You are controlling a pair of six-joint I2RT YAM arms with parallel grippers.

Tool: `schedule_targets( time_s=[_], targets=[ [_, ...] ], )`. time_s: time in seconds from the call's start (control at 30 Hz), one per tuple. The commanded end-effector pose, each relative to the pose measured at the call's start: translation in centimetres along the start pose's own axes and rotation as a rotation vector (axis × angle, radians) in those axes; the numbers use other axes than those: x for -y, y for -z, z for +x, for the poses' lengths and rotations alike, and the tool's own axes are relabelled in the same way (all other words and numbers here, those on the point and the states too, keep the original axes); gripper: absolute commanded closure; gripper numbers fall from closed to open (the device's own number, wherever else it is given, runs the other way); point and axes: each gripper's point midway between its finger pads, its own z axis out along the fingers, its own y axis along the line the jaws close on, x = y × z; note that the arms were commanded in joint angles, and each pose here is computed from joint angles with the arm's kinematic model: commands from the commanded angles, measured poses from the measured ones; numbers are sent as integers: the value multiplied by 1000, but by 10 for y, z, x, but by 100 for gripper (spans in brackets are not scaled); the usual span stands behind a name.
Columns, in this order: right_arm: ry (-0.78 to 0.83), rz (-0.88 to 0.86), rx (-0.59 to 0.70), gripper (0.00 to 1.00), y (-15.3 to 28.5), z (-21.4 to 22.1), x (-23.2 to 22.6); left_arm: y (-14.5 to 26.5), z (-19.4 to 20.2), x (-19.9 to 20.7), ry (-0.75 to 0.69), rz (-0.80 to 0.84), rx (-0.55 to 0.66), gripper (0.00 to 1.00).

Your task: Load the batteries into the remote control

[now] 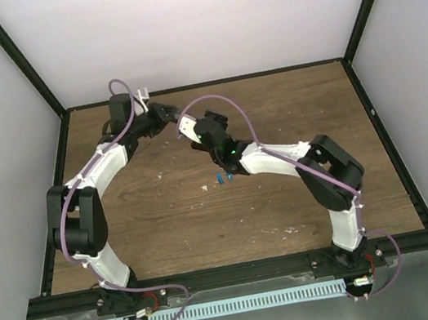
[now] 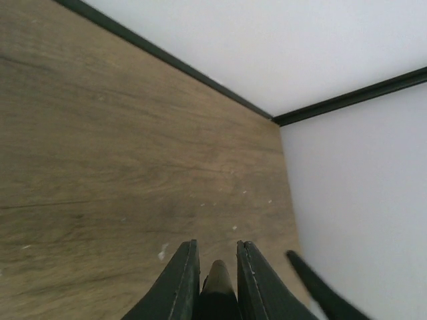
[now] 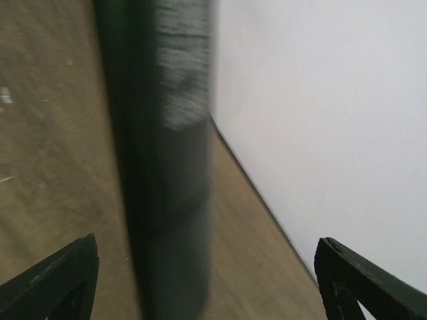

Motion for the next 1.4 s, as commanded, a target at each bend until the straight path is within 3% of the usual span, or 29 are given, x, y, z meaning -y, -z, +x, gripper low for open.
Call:
schedule_targets(
  time_s=[0.0,0.2,0.33,0.53,0.67,0.87,1.13,1.37],
  targets=[
    [-185,-189,63,17,31,-7,2,20,-1,-13,-130,13,6,100],
    [-296,-394,34,15,74,15,-14,46,-3,-25,-197,1,-8,100],
    [-386,-489,-68,15,96,47,-26,53,12,-23,-242,24,-80,100],
    [-544,-657,-173,31,130,70,-47,67,55,-24,-206,86,-219,100],
    [-567,-782,-71,37,161,60,-54,82,83,-23,-169,121,-267,100],
    [-489,-913,193,16,212,52,-61,103,108,-6,-203,176,-288,100],
    [-460,-962,180,11,211,46,-69,98,145,17,-242,221,-389,100],
    [-427,-910,224,11,209,37,-68,95,148,23,-259,245,-383,100]
  ],
)
